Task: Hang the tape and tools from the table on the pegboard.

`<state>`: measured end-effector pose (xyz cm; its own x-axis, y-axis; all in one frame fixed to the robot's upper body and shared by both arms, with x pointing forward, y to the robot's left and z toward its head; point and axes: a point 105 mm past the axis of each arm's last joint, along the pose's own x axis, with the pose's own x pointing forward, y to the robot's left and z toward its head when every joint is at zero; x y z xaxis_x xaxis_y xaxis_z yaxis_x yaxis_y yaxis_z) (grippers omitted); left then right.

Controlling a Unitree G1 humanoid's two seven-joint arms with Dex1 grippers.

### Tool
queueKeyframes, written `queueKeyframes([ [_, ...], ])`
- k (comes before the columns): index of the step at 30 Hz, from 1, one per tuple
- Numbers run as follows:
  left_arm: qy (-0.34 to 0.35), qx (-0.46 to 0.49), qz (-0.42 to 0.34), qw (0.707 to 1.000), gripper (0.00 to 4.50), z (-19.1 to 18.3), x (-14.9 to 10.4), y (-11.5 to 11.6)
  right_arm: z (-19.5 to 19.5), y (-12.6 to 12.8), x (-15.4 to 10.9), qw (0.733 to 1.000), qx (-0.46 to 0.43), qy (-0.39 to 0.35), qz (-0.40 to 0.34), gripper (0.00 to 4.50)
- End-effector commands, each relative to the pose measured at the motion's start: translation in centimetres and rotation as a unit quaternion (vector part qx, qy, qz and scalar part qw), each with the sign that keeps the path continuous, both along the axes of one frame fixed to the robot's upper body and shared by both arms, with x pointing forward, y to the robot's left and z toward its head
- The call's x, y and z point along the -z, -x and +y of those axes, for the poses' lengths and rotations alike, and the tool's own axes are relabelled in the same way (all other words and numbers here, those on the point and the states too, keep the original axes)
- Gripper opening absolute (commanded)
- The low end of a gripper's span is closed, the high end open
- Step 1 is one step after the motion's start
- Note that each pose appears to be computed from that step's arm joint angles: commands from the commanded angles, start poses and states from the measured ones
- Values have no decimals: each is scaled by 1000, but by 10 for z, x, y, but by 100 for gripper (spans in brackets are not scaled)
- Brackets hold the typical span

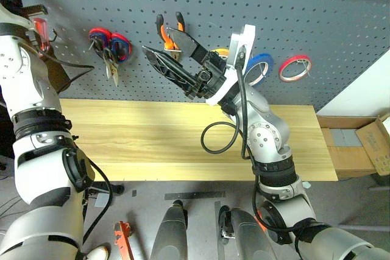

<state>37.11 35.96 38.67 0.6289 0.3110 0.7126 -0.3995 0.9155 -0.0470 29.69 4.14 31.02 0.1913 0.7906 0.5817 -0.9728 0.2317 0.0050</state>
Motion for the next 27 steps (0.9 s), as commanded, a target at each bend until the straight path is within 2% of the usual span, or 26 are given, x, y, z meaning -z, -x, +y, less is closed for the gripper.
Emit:
queueKeyframes([
  [1, -19, -22, -49, 998, 70, 6, -27, 18, 1, 8, -9, 1000, -7, -15, -23, 450],
  [7, -7, -48, -37, 998, 70, 23, -14, 24, 1, 6, -7, 1000, -5, -12, -19, 450],
  [17, 5, -50, -16, 999, 70, 25, 13, 22, -2, 4, -2, 1000, 4, -7, -13, 450],
  [27, 19, -72, 29, 997, 70, 30, 53, 37, -5, 3, 3, 1000, 12, 1, -8, 450],
])
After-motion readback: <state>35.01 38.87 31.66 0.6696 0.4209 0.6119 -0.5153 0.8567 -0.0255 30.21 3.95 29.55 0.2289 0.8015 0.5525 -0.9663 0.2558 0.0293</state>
